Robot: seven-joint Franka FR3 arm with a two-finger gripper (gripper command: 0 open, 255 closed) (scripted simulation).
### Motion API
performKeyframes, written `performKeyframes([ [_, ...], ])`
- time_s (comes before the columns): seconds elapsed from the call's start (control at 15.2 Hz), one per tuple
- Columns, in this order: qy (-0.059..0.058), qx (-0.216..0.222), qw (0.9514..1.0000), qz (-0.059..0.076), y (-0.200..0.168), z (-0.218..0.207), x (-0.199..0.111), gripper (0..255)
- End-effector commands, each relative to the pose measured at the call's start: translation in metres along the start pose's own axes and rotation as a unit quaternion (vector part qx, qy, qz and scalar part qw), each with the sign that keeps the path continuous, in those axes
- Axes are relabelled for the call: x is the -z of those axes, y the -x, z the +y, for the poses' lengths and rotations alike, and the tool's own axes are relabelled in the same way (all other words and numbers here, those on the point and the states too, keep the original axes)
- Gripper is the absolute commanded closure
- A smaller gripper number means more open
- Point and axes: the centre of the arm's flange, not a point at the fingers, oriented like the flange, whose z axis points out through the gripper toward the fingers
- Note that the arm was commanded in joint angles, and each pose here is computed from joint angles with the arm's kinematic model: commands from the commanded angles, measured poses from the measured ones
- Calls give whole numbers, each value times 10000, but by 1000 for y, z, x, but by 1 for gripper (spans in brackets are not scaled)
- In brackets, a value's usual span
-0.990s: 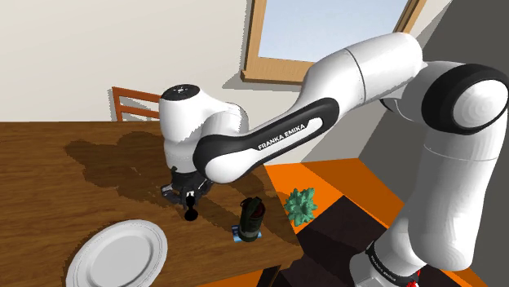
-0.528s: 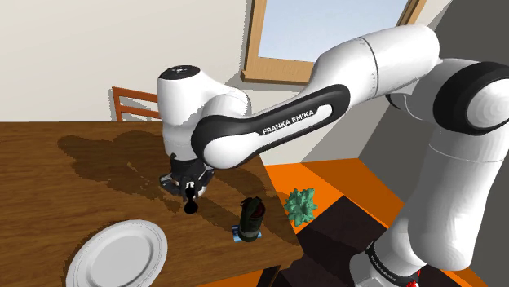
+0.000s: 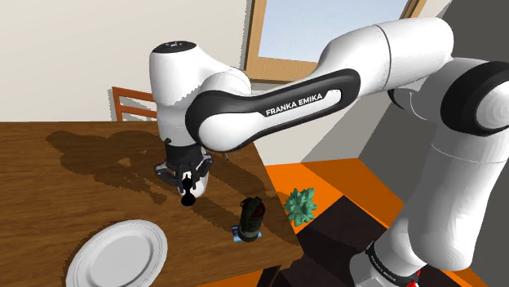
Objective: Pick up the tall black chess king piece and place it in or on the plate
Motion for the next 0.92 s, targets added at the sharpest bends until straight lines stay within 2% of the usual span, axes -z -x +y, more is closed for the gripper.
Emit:
performKeyframes([
  [0.0,2,-1,10000,-1,6,-19,4,255],
  [0.86,2,-1,10000,-1,59,-173,25,255],
])
